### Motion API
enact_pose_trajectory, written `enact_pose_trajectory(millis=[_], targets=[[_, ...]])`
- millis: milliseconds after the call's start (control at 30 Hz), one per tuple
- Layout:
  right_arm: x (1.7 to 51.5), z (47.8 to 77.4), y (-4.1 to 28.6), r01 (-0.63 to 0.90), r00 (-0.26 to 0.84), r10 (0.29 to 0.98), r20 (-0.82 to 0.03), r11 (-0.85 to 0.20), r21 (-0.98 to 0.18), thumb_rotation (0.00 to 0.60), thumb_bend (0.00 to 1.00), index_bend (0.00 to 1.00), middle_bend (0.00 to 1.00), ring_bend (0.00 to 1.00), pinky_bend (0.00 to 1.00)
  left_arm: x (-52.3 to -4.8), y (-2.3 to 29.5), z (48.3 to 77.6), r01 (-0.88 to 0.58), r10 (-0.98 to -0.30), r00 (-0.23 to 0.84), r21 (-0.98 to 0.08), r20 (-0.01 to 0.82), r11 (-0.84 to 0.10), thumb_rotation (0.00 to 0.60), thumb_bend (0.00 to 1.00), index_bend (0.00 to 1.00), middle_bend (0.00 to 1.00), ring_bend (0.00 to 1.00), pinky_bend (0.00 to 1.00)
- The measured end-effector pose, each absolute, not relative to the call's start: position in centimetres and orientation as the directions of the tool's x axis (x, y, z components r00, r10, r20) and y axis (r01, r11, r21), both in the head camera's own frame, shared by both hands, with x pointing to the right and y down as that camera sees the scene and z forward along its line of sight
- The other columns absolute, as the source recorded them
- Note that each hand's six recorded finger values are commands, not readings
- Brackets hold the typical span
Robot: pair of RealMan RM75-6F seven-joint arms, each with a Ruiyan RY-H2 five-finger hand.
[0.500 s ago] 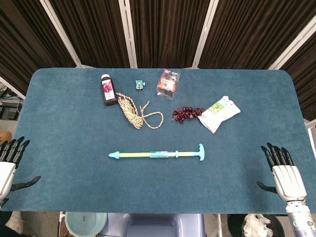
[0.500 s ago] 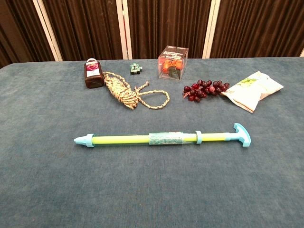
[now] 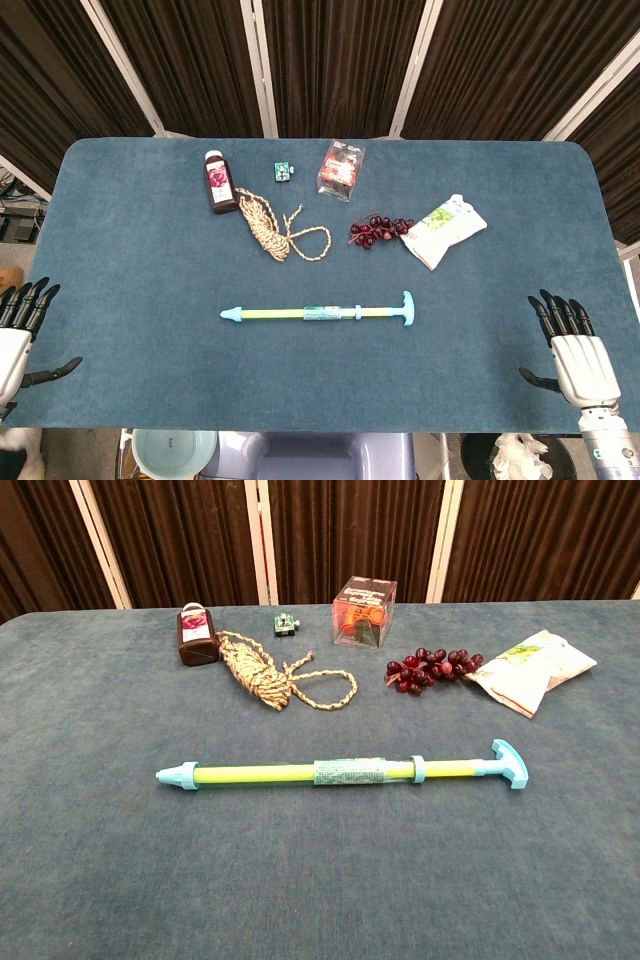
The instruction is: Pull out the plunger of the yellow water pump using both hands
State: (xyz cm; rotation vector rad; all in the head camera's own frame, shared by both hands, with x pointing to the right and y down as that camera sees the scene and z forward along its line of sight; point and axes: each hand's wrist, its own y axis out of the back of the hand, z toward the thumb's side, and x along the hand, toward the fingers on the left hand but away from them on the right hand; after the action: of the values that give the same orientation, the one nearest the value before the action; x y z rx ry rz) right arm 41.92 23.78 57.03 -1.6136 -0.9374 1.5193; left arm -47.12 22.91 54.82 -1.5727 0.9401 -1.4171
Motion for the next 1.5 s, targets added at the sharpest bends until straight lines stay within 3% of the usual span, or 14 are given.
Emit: enact_pose_trajectory(millis=[200,500,767,833,1200,1500], targets=[[42.0,57.4,23.8,0.033,0.028,0.873,-0.488,-0.488,-0.872,0.6,0.07,0.05,0.0,0.0,0.0,-47.1,22.9,55.1,-0.015,-0.908,0.093,-0.912,0.408,-0.411,0.6,0.0,0.0,0.0,0.0,0.0],[40.4,57.1,23.1,0.055,0.078,0.883,-0.464,-0.468,-0.882,0.6,0.08,0.25,0.1,0.04,0.04,-46.9,22.8,55.0,-0.013,-0.908,0.099,-0.912,0.406,-0.41,0.6,0.0,0.0,0.0,0.0,0.0],[36.9,58.4,20.9,0.041,0.129,0.879,-0.46,-0.468,-0.883,0.6,0.25,0.55,0.21,0.07,0.05,-46.8,22.7,55.1,-0.023,-0.908,0.101,-0.911,0.407,-0.411,0.6,0.0,0.0,0.0,0.0,0.0],[35.5,59.1,20.3,0.031,0.144,0.876,-0.46,-0.469,-0.883,0.6,0.26,0.57,0.22,0.07,0.05,-46.7,22.7,55.2,-0.024,-0.906,0.104,-0.91,0.409,-0.414,0.6,0.0,0.0,0.0,0.0,0.0],[27.6,64.2,19.3,-0.003,0.181,0.841,-0.509,-0.517,-0.856,0.6,0.34,0.58,0.22,0.07,0.05,-46.8,22.4,55.7,-0.033,-0.899,0.103,-0.902,0.425,-0.43,0.6,0.0,0.0,0.0,0.0,0.0],[24.1,67.9,19.1,-0.04,0.168,0.826,-0.538,-0.54,-0.841,0.6,0.34,0.45,0.22,0.06,0.05,-46.7,22.4,55.8,-0.043,-0.894,0.106,-0.897,0.435,-0.441,0.6,0.0,0.0,0.0,0.0,0.0]])
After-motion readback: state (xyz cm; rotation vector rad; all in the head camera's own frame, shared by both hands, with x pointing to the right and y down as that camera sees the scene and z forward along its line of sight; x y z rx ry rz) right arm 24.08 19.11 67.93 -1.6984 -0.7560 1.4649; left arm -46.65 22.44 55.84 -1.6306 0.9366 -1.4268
